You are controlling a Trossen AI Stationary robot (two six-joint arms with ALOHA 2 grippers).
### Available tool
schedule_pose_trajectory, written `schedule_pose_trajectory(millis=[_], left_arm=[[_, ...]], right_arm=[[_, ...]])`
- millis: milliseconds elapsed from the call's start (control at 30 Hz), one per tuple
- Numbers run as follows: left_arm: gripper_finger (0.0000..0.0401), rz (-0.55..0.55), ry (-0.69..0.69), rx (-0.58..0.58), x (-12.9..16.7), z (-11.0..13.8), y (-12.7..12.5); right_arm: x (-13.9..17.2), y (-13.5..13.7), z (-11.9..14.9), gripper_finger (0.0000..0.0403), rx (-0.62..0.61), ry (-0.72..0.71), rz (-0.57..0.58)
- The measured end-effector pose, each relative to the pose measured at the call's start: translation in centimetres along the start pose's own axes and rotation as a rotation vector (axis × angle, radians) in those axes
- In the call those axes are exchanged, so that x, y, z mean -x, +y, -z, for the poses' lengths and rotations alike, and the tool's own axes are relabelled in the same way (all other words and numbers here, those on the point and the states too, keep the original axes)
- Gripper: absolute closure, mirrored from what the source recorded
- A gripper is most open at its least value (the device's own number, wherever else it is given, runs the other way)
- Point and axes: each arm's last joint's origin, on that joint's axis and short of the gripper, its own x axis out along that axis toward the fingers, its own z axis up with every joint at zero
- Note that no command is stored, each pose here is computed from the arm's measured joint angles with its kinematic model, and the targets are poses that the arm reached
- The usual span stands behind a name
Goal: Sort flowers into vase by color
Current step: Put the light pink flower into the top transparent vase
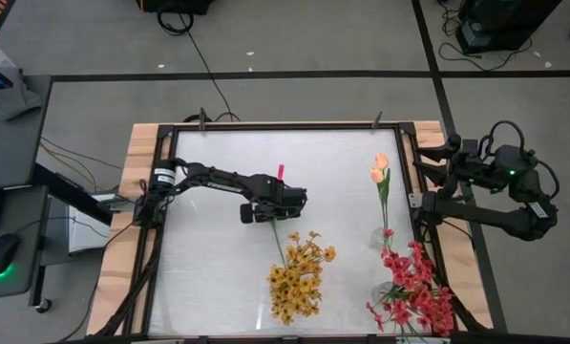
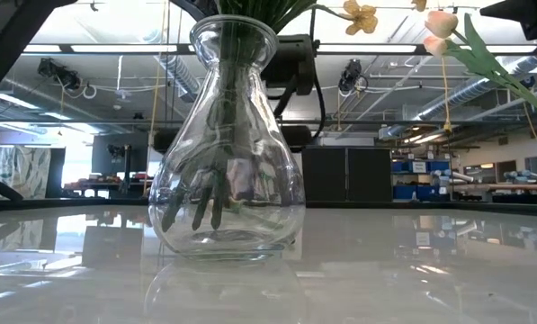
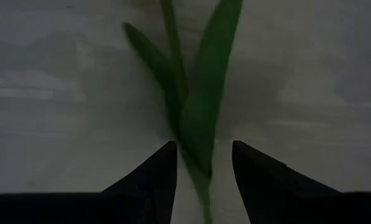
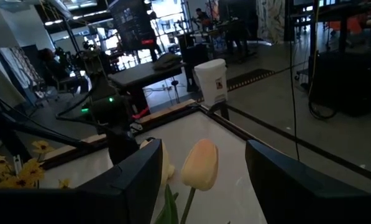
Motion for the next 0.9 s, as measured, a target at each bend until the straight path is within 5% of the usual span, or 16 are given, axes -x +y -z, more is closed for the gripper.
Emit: schedule_pose_trajectory(millis=[900], left_arm=[[0.0249,0.009,0.009,0.01,-0.56,0.04,-0.24]], right_arm=[[0.0,0.0,0.0,0.0164,0.0,0.0,0.0]])
